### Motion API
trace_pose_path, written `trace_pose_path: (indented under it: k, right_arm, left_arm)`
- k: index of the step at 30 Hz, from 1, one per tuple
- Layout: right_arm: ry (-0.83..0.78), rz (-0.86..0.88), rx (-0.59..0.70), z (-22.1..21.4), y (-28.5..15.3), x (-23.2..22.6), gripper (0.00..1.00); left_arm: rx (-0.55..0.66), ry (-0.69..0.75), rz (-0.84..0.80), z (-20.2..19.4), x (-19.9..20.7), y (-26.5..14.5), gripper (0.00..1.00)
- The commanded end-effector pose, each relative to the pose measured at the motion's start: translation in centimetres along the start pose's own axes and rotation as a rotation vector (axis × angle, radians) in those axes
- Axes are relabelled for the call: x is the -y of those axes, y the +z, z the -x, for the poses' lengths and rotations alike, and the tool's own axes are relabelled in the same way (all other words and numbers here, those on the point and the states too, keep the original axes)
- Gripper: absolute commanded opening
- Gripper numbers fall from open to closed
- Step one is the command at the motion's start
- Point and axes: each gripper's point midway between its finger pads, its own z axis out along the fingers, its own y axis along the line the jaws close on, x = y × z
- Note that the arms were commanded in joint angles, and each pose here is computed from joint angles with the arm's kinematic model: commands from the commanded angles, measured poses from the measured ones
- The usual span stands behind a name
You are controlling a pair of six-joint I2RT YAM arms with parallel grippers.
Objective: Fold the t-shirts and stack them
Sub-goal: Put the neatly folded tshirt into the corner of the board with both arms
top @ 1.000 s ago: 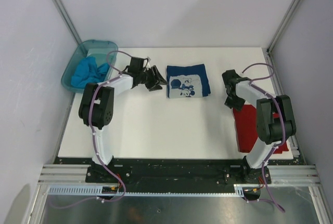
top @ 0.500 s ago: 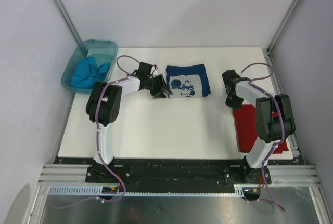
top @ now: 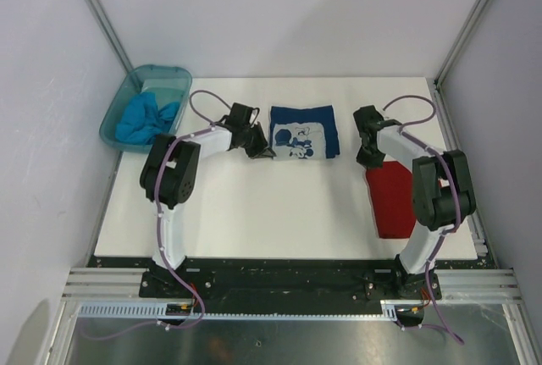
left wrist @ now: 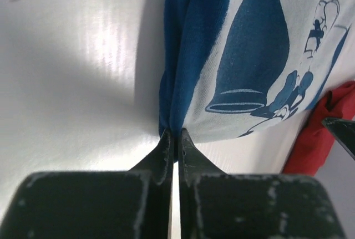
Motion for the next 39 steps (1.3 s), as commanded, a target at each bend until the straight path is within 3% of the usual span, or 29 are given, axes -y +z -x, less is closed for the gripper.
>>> trace_pose_path:
  k: [1, 6, 13, 22, 27, 29, 33, 39]
  right_arm:
    - [0.042, 0.097, 0.026, 1.5, -0.6, -3.7, 0.00]
    - [0.045, 0.152, 0.024, 1.9, -0.7, -6.3, 0.00]
    - [0.047, 0.250, 0.005, 1.9, -1.2, -10.4, 0.00]
    - [0.044, 0.343, -0.010, 3.5, -1.5, -15.2, 0.01]
    - [0.010, 0.451, 0.053, 5.1, -4.2, -16.4, 0.42]
    - [-0.028, 0.556, 0.089, 5.7, -6.3, -17.6, 0.53]
    - [-0.149, 0.772, 0.101, 5.1, -9.5, -21.5, 0.63]
    - [-0.270, 0.953, 0.035, 2.3, -9.4, -26.8, 0.71]
  left_arm:
    - [0.176, -0.038, 0.094, 2.8, -1.1, -3.8, 0.00]
    - [0.230, -0.091, 0.149, 2.7, -4.3, -7.0, 0.00]
    - [0.248, -0.140, 0.230, -1.0, -9.6, -10.9, 0.00]
    - [0.269, -0.172, 0.271, -3.0, -13.1, -13.7, 0.00]
    - [0.268, -0.173, 0.275, -2.6, -13.4, -14.1, 0.00]
    - [0.273, -0.170, 0.286, -2.3, -13.6, -14.2, 0.00]
    - [0.275, -0.177, 0.302, -1.9, -14.1, -14.4, 0.00]
    - [0.273, -0.179, 0.304, -1.5, -14.3, -14.5, 0.00]
